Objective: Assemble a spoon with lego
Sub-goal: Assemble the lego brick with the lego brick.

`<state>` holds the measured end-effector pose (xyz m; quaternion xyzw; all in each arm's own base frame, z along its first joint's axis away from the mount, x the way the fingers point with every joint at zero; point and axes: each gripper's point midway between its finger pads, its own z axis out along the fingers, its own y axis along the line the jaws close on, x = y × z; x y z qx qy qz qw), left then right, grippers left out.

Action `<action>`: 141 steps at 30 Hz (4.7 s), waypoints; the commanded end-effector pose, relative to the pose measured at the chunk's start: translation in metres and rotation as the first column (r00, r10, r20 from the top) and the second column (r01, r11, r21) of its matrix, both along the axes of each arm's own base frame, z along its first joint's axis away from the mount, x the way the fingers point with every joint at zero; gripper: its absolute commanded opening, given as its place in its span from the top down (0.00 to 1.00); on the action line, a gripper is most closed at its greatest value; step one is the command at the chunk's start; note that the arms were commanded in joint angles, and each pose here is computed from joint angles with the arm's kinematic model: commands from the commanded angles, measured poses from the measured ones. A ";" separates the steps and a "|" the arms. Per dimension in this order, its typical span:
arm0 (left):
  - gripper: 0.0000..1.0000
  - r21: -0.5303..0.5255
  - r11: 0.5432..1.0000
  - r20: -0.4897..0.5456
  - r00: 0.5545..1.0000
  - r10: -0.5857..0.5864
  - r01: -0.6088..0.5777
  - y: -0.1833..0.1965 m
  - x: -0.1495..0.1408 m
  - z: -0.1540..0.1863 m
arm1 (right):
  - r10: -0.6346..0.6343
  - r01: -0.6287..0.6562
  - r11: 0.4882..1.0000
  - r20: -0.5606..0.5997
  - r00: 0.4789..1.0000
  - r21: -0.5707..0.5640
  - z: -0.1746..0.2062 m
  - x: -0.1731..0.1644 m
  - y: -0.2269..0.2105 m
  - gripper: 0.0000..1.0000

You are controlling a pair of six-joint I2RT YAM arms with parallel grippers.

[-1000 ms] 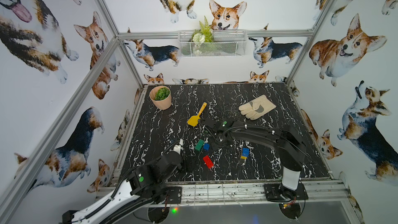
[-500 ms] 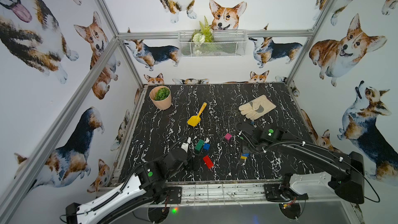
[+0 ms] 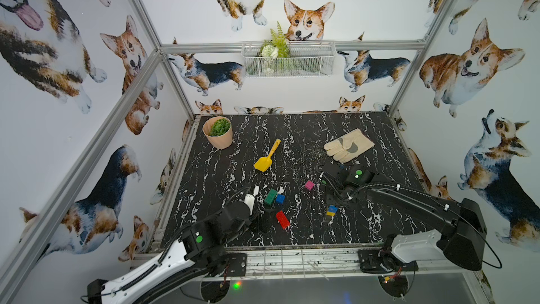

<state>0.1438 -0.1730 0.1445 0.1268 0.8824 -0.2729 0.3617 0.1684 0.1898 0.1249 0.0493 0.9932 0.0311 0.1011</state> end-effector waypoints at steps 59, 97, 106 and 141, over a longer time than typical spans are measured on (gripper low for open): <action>0.00 0.017 1.000 0.024 1.000 0.012 -0.013 0.007 -0.004 -0.001 | -0.077 0.077 0.997 -0.003 0.997 0.020 -0.031 0.010 -0.002 0.67; 0.00 0.006 1.000 0.039 0.999 -0.003 0.003 0.007 -0.009 0.001 | -0.125 0.127 0.991 0.062 0.990 -0.030 -0.020 0.007 -0.005 0.70; 0.00 0.013 1.000 0.049 0.999 -0.011 0.010 0.007 -0.011 0.002 | -0.145 0.147 0.989 0.065 0.987 -0.018 -0.022 0.008 -0.002 0.72; 0.00 0.024 1.000 0.082 0.997 -0.013 0.011 0.013 -0.015 0.005 | -0.156 0.159 0.985 0.052 0.986 -0.060 -0.033 0.002 -0.009 0.73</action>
